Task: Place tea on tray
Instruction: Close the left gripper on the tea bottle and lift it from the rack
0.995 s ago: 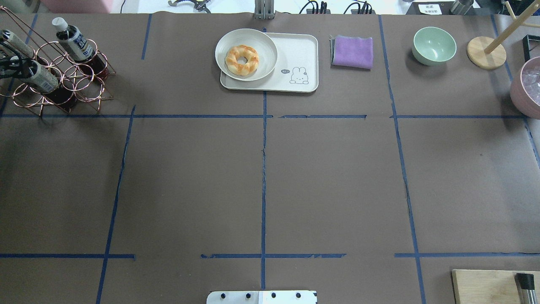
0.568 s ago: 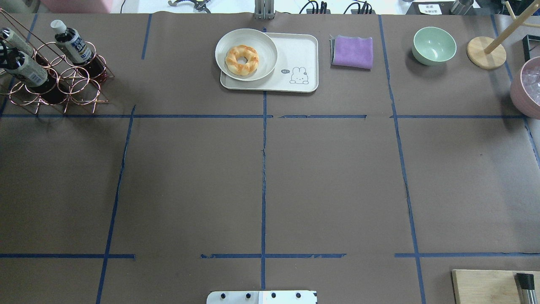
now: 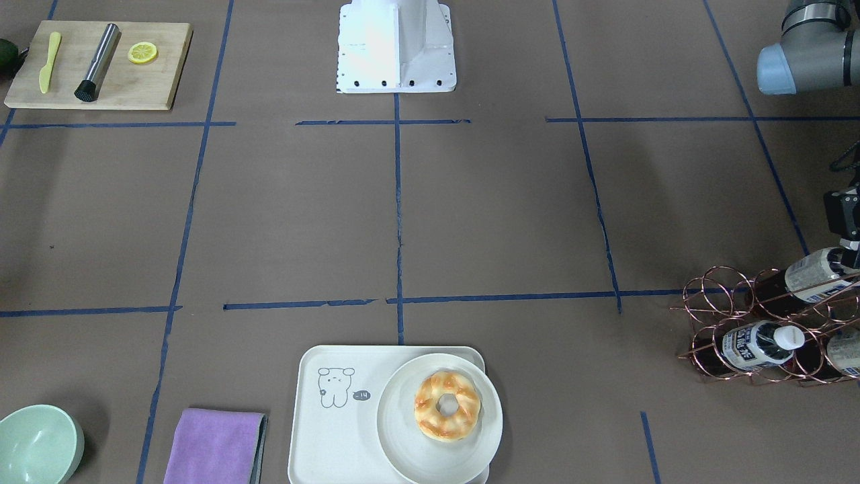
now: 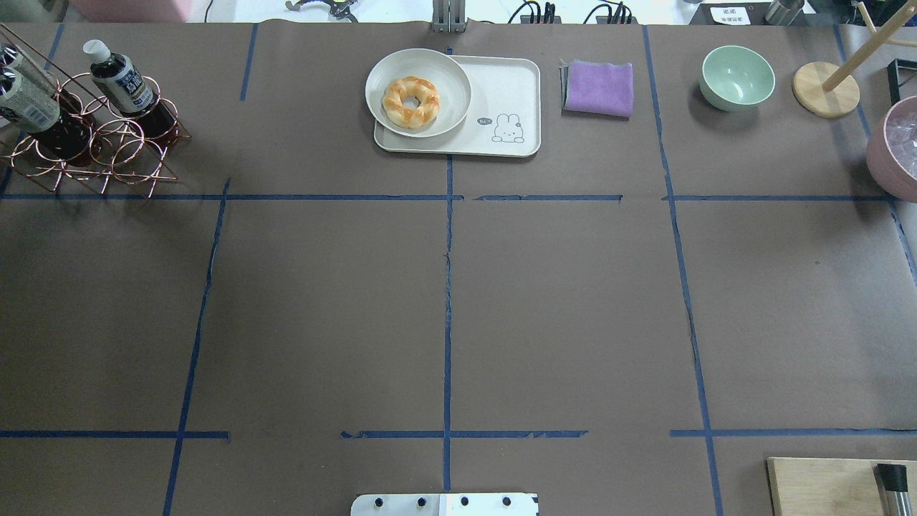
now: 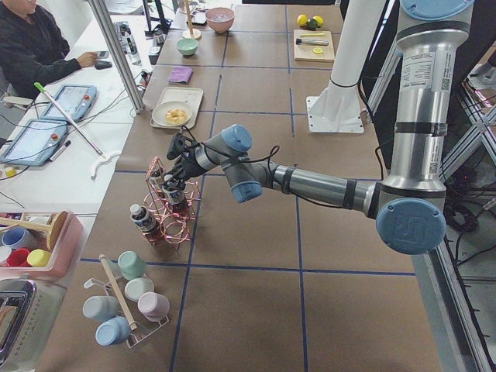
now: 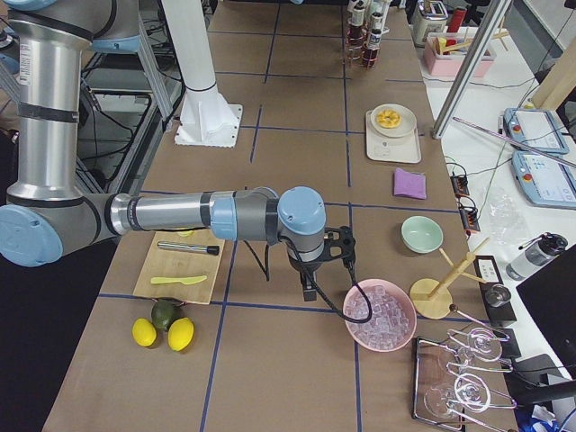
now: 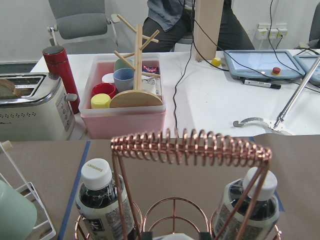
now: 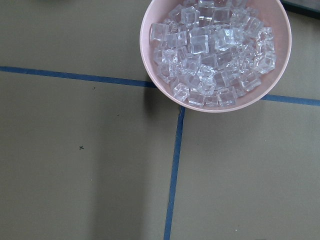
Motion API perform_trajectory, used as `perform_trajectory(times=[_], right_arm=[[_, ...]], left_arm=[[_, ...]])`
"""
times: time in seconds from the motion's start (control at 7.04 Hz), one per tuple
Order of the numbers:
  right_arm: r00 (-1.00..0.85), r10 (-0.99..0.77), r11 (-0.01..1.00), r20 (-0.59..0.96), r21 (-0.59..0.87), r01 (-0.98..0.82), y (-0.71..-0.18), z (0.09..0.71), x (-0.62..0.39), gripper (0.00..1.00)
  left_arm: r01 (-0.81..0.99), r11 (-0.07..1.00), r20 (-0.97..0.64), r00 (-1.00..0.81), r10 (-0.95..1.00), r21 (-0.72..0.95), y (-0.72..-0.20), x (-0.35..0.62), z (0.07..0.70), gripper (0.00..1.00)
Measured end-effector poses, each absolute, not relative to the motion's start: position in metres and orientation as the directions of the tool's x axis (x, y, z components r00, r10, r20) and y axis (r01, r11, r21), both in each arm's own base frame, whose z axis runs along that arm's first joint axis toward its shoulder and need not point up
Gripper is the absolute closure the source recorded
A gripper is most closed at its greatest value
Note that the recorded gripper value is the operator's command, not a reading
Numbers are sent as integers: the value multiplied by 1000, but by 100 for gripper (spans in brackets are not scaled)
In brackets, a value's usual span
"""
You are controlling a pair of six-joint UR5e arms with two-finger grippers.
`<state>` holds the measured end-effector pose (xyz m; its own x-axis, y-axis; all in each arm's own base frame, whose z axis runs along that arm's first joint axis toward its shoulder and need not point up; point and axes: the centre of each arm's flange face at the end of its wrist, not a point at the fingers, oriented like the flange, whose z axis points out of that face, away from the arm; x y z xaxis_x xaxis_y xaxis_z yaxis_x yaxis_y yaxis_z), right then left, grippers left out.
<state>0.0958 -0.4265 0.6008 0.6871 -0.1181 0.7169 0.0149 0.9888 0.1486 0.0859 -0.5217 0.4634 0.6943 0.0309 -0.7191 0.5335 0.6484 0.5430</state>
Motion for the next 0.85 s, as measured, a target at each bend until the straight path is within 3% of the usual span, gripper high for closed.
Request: perform_trajectory(times=[0.85], right_arm=[[687,-113,990,717,141,16,-426,605,96,0]], left_arm=[[550,662,-738,674,7,509,-471,37,372,100]])
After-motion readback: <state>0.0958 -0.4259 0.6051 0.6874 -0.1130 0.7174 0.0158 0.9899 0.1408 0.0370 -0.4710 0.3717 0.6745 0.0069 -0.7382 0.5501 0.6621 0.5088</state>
